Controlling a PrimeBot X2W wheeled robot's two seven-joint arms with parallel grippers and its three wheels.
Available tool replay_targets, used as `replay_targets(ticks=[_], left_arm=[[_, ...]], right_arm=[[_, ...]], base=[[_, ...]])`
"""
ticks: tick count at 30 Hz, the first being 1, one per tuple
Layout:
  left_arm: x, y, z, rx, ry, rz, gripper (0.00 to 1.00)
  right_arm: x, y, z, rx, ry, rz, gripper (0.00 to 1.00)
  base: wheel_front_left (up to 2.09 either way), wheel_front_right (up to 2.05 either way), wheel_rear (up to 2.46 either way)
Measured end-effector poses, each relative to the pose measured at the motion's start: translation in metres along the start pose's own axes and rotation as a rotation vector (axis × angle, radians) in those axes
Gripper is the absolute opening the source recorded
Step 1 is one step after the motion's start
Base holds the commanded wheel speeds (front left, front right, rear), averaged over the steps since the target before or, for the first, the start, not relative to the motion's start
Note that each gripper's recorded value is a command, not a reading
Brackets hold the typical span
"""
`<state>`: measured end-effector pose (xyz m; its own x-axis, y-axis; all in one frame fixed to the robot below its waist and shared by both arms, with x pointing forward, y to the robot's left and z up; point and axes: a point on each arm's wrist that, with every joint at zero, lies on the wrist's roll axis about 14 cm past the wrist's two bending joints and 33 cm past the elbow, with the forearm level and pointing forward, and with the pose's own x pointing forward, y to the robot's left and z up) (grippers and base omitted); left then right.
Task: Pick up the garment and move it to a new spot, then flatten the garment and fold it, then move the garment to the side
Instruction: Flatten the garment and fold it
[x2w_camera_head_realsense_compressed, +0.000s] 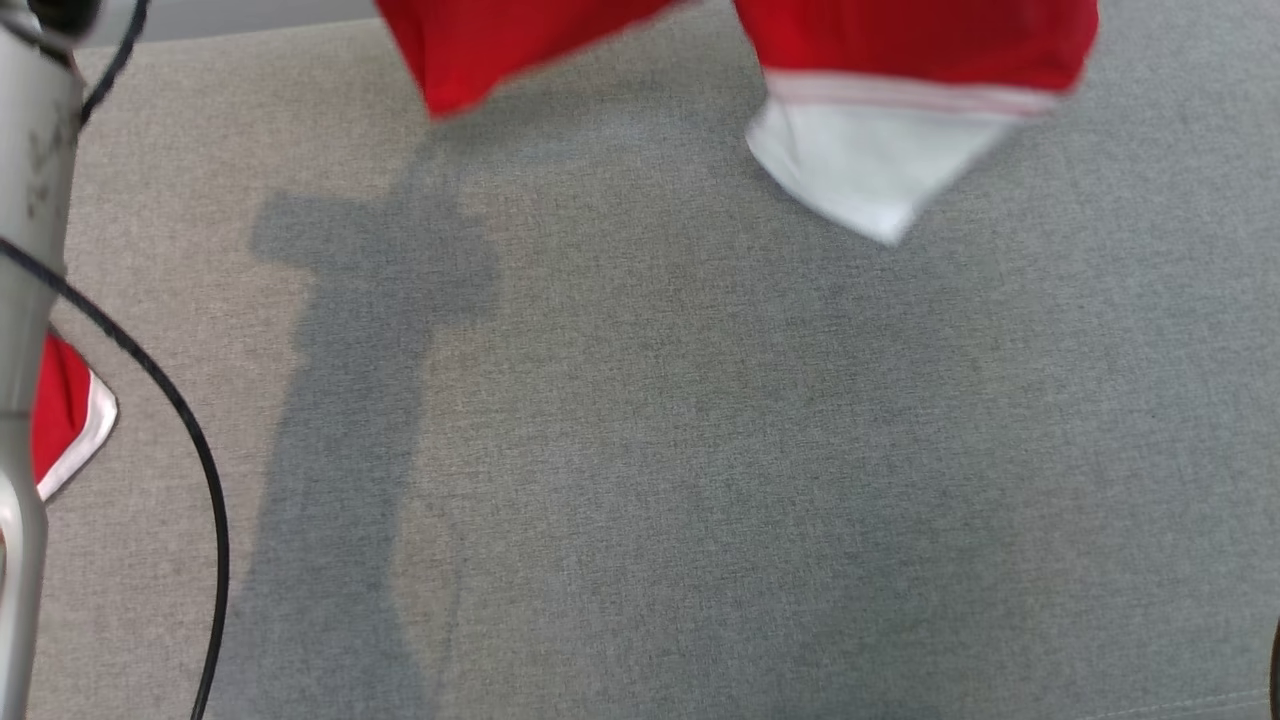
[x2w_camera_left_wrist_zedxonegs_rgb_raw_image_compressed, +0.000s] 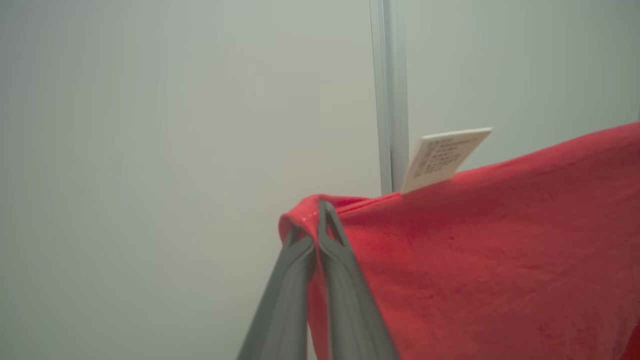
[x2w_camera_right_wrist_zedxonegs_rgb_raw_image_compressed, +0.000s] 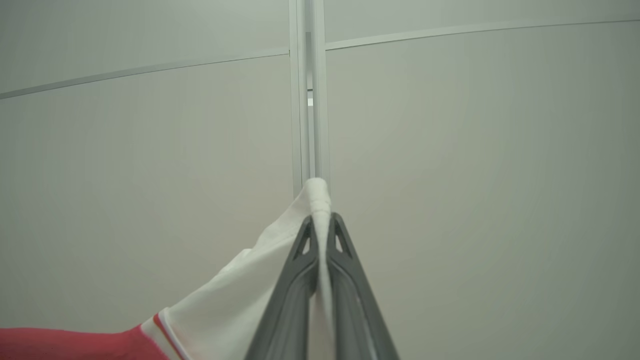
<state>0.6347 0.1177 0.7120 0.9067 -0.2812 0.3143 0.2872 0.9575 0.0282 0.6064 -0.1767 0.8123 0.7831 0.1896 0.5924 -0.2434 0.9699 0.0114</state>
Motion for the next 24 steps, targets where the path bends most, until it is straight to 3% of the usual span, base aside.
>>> replay_targets(ticks=[5, 10, 14, 15, 19, 24], left_arm=[[0.016, 0.011, 0.008, 0.028, -0.044, 0.032, 0.0], [0.019, 0.013, -0.036, -0.015, 0.048, 0.039, 0.0], [0.009, 0.011, -0.09, -0.077, 0.154, 0.042, 0.0], [0.009, 0.011, -0.09, -0.077, 0.154, 0.042, 0.0], [-0.039, 0.002, -0.168, -0.143, 0.318, 0.056, 0.0], [-0.104, -0.006, -0.222, -0.243, 0.446, 0.103, 0.0]], right_arm=[[0.02, 0.012, -0.001, 0.028, -0.005, 0.009, 0.0], [0.011, 0.015, -0.06, 0.036, 0.147, 0.009, 0.0], [-0.018, 0.01, -0.119, 0.065, 0.284, -0.004, 0.0], [-0.018, 0.01, -0.119, 0.065, 0.284, -0.004, 0.0], [-0.077, 0.015, -0.187, 0.143, 0.447, -0.011, 0.0], [-0.175, 0.024, -0.235, 0.266, 0.615, -0.037, 0.0]], base=[[0.0, 0.0, 0.0], [0.0, 0.0, 0.0], [0.0, 0.0, 0.0], [0.0, 0.0, 0.0], [0.0, 0.0, 0.0], [0.0, 0.0, 0.0]])
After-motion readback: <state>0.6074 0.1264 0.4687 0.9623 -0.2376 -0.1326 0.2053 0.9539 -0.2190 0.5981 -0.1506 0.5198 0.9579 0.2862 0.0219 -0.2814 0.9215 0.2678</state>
